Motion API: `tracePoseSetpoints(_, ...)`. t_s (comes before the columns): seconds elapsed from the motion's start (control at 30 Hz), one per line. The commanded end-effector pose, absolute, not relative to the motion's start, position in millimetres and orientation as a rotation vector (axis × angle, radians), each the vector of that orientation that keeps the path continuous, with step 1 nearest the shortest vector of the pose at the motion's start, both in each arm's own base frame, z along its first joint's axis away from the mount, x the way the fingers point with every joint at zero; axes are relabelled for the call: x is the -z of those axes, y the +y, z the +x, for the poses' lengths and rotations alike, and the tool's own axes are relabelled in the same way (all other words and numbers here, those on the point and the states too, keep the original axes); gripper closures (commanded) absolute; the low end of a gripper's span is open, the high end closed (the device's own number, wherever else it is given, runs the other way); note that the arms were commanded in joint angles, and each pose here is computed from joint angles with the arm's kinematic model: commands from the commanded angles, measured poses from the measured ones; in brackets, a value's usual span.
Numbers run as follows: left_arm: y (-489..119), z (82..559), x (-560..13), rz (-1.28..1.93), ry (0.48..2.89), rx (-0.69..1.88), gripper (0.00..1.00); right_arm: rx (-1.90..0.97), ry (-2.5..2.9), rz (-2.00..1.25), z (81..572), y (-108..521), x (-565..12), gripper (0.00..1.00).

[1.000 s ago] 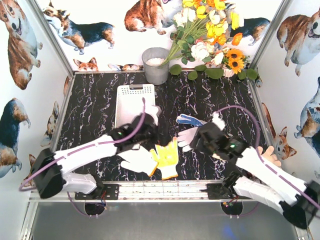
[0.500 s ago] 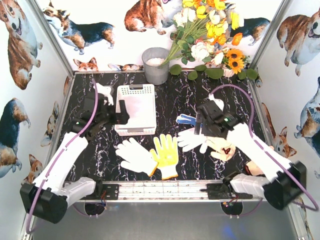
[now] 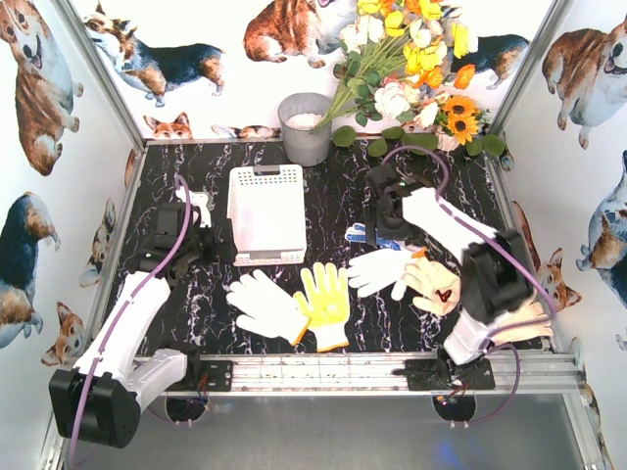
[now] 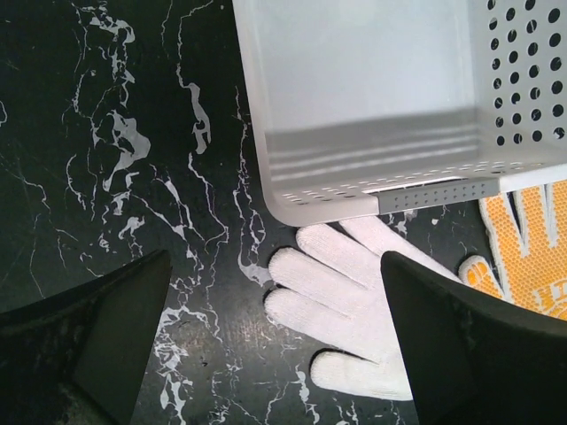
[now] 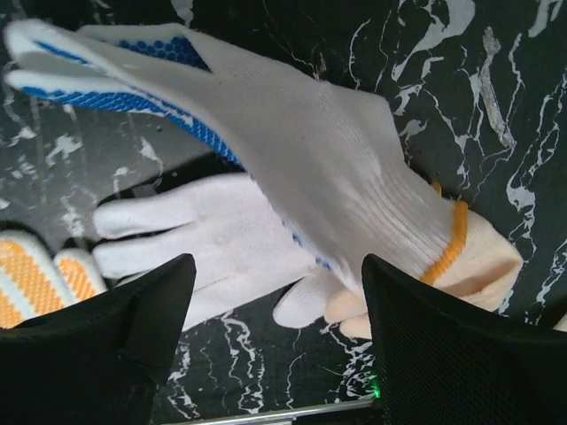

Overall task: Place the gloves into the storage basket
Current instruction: Pick up the glove from the center of the board.

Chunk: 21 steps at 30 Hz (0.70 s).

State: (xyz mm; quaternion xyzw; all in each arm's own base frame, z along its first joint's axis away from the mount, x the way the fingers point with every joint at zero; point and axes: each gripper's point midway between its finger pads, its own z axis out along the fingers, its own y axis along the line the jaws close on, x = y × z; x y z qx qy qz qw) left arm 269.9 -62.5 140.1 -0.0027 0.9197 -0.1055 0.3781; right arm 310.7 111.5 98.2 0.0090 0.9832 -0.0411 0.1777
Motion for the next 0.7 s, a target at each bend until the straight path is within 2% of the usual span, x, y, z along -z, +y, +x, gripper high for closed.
tracePoseSetpoints(0.0,-59.6,275.6,-140.5,0.009,2.340,0.264,0.00,0.255,2.825,-0.029,321.0,103.3,-92.6,0.23)
tracePoseSetpoints(0.2,-56.1,275.2,-140.6,0.004,2.333,0.241,0.00,0.339,2.784,-0.064,333.8,95.3,-94.7,0.24)
tracePoseSetpoints(0.27,-54.2,275.6,-139.3,-0.001,2.338,0.227,0.00,0.355,2.797,-0.085,335.7,95.1,-87.7,0.31)
tracePoseSetpoints(0.3,-53.0,276.2,-138.4,-0.006,2.342,0.220,0.00,0.364,2.801,-0.082,336.6,94.8,-85.6,0.46)
tracePoseSetpoints(0.33,-52.5,276.9,-137.3,-0.007,2.346,0.216,0.00,0.372,2.801,-0.074,337.6,94.6,-85.3,0.67)
tracePoseSetpoints(0.37,-51.9,278.1,-137.1,-0.009,2.348,0.213,0.00,0.361,2.798,-0.063,338.8,96.2,-86.7,0.83)
tracePoseSetpoints(0.4,-51.0,278.9,-135.8,-0.012,2.354,0.207,0.00,0.341,2.788,-0.050,339.9,98.3,-91.0,0.95)
tracePoseSetpoints(0.43,-50.3,279.5,-134.9,-0.015,2.358,0.203,0.00,0.305,2.773,-0.031,341.3,101.9,-98.1,1.00)
tracePoseSetpoints(0.67,-55.4,279.1,-138.4,-0.014,2.339,0.243,0.00,0.001,2.639,-0.008,325.6,121.3,-173.4,1.00)
